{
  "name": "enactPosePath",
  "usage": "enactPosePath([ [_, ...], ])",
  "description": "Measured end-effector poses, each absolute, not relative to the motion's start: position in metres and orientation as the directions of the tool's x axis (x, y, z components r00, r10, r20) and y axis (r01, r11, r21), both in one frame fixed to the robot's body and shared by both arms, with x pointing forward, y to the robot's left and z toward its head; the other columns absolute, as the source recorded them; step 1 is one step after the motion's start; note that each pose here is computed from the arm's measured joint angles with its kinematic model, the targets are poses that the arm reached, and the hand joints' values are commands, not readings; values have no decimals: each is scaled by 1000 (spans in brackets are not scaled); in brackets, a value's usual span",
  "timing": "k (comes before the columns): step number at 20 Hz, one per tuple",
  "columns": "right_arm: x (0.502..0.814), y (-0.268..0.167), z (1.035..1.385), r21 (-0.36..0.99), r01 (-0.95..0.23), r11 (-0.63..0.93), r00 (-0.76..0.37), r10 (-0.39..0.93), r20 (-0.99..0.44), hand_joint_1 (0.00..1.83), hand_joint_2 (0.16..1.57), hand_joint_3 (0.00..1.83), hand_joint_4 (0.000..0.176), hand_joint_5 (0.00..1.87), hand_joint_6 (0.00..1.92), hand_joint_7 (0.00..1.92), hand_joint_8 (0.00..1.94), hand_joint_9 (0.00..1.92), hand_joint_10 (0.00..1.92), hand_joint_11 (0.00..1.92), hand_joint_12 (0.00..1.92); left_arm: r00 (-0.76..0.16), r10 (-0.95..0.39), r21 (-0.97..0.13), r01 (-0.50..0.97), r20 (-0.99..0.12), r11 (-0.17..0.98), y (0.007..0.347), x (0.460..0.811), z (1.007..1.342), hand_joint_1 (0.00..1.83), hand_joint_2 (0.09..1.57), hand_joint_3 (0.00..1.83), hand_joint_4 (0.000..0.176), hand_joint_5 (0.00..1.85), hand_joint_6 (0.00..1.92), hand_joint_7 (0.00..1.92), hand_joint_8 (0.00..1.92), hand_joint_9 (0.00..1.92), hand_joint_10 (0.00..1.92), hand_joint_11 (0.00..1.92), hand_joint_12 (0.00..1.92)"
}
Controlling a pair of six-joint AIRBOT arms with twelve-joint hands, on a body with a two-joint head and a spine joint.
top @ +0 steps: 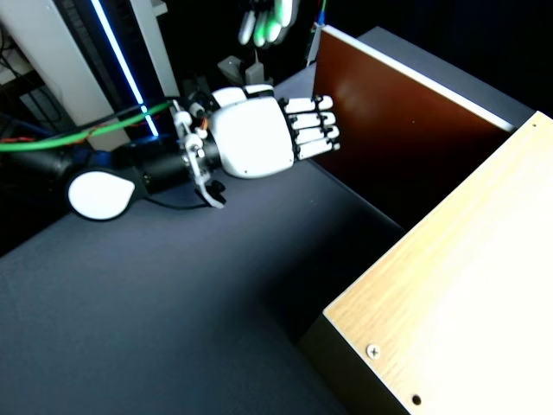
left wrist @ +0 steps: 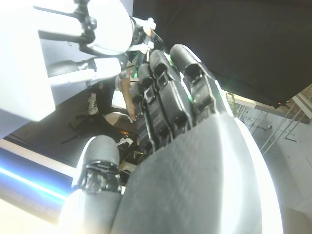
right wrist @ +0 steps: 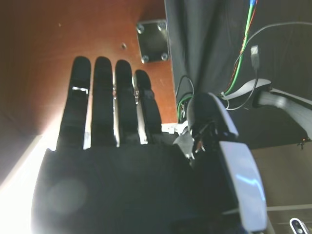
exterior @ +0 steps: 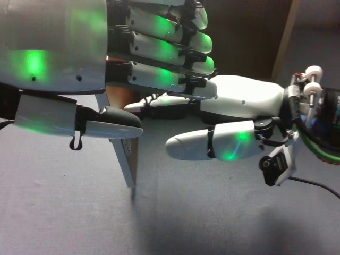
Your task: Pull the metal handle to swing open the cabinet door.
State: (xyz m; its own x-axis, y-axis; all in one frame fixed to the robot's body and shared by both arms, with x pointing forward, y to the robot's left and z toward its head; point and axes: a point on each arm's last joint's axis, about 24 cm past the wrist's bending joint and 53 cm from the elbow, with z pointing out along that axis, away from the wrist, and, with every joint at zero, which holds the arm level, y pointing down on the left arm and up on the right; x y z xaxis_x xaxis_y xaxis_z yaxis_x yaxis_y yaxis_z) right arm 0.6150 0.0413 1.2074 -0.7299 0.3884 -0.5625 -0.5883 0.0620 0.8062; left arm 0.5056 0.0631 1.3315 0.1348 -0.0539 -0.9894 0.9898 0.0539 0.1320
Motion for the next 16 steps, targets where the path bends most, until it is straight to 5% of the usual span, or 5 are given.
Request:
enactPosePath([
  [16,625,52,1206,806,-589,59,-722,411,-557,0,1571,29,0,258,4,291,0,277,0,0,705,135,-54,132,990,-989,54,63,506,1332,0,1570,32,0,429,4,470,3,445,1,50,890],
])
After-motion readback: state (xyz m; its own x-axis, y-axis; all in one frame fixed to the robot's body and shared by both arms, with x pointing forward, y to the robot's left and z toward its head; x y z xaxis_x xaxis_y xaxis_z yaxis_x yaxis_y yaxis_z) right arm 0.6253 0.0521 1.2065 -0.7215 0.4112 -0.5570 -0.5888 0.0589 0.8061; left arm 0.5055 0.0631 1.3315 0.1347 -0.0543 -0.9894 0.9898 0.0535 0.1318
